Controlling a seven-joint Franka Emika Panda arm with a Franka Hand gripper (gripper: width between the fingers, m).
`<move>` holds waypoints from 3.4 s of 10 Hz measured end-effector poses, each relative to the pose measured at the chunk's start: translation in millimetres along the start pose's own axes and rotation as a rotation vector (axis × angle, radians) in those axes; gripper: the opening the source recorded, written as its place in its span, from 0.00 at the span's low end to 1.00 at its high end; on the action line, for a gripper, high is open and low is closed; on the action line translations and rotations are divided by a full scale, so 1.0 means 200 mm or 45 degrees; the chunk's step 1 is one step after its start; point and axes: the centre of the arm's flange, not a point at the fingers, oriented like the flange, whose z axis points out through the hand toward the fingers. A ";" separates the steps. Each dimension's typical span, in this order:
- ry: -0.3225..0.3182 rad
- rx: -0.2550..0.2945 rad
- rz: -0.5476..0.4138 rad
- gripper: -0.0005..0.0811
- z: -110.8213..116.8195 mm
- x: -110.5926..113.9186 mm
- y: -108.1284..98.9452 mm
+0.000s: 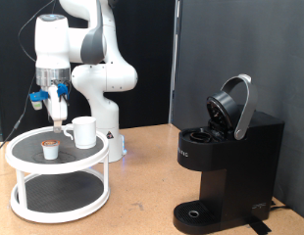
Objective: Make a cup of coffee with the keurig machine
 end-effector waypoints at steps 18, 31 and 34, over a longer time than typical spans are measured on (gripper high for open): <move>0.021 -0.007 -0.005 0.42 0.27 -0.12 0.12; -0.043 -0.128 0.010 0.01 -0.11 -0.06 0.01; -0.049 -0.117 0.000 0.01 -0.14 -0.05 0.01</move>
